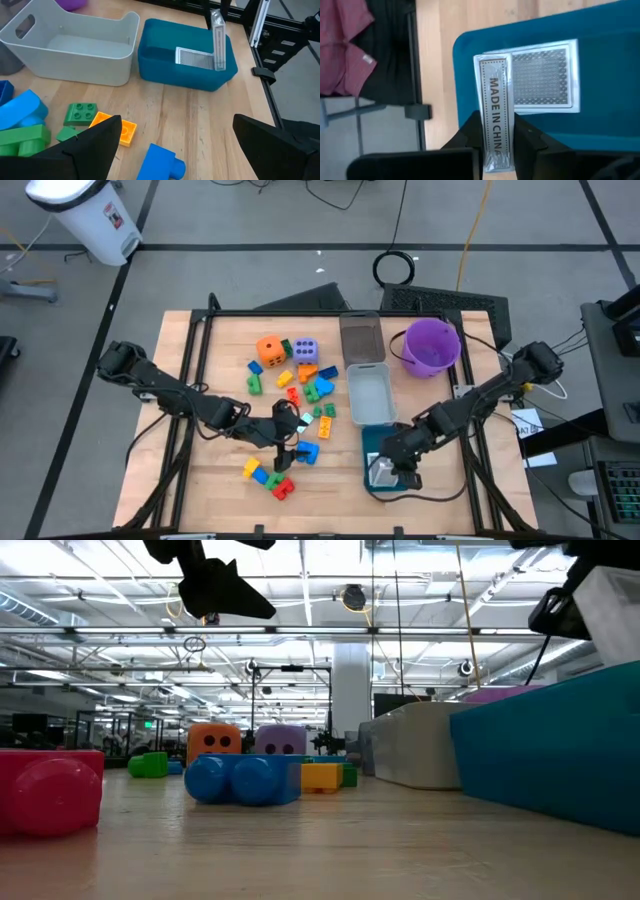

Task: Pick & Place Toys
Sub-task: Put the brown deck of cards into the blue bin

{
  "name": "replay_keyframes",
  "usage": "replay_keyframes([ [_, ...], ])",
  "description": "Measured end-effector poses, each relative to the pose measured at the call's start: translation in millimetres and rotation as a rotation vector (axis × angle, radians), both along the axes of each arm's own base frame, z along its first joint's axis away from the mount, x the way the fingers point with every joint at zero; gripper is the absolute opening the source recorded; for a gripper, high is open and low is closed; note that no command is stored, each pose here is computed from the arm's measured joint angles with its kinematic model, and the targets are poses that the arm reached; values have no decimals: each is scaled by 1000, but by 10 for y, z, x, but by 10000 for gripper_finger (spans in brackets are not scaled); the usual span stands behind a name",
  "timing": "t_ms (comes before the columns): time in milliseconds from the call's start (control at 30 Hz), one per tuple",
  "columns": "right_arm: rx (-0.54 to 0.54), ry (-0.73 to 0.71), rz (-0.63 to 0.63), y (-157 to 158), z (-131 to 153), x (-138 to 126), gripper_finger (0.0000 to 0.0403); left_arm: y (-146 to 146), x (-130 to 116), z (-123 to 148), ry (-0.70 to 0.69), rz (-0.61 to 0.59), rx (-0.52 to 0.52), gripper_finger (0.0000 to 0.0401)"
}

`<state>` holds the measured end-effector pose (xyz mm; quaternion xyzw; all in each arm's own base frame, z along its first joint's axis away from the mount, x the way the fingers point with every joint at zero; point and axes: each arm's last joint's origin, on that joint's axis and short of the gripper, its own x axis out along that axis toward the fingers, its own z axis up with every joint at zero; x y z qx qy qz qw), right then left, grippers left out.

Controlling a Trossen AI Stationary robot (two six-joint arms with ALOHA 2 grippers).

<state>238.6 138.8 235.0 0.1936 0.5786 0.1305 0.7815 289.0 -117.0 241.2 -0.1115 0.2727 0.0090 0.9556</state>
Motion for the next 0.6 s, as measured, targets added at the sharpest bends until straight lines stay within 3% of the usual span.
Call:
replay_keyframes([
  [233, -5, -46, 22, -38, -11, 73, 60, 0, 0, 0, 0, 0, 0, 390],
  [600, -14, -107, 49, -100, 50, 88, 185, 0, 0, 0, 0, 0, 0, 390],
])
